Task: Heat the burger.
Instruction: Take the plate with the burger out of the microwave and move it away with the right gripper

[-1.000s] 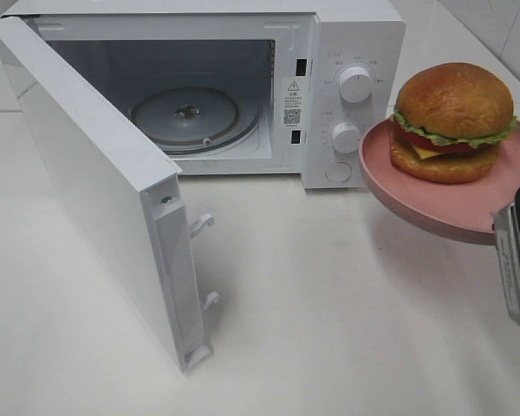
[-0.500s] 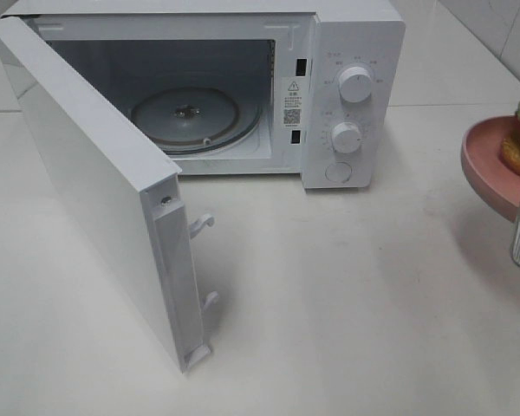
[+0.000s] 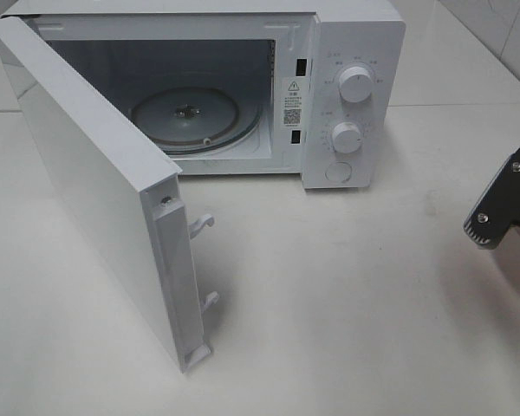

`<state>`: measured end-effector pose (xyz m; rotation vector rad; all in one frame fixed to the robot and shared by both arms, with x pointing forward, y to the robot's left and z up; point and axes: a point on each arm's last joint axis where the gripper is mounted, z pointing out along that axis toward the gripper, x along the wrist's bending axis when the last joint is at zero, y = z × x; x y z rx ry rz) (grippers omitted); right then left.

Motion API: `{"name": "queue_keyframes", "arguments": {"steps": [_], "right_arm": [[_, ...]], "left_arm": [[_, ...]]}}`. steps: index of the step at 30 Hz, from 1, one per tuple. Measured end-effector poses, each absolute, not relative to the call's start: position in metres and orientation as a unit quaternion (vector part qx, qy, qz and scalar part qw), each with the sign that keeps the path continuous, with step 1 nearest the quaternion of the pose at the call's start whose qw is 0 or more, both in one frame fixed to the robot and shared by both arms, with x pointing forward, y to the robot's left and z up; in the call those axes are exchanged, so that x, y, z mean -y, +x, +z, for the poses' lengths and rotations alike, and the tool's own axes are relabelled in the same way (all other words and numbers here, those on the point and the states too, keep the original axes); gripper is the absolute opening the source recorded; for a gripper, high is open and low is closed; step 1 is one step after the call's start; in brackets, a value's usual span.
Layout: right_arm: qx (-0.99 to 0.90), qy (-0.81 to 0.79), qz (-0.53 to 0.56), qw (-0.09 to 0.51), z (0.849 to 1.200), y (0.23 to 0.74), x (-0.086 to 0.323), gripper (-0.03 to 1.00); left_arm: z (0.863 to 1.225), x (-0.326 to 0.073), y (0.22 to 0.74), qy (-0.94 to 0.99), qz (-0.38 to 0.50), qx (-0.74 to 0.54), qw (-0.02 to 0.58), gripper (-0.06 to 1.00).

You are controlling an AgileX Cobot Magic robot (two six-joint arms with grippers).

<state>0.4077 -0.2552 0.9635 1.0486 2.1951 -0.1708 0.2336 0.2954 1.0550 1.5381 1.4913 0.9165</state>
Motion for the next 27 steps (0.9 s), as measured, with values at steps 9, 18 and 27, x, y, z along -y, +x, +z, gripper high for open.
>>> {"name": "queue_keyframes", "arguments": {"steps": [9,18,27], "right_arm": [[-0.802,0.472,-0.098,0.352,0.950,0.421,0.252,0.07],[-0.758,0.538,-0.119,0.348,0.924,0.429,0.249,0.07],[-0.733,0.570,-0.151,0.338,0.898,0.432,0.247,0.07]], "left_arm": [[1.055,-0.295,0.234,0.606,0.361,-0.588,0.395,0.99],[1.055,-0.295,0.234,0.606,0.361,-0.588,0.395,0.99],[1.055,-0.295,0.234,0.606,0.361,-0.588,0.395,0.99]]}}
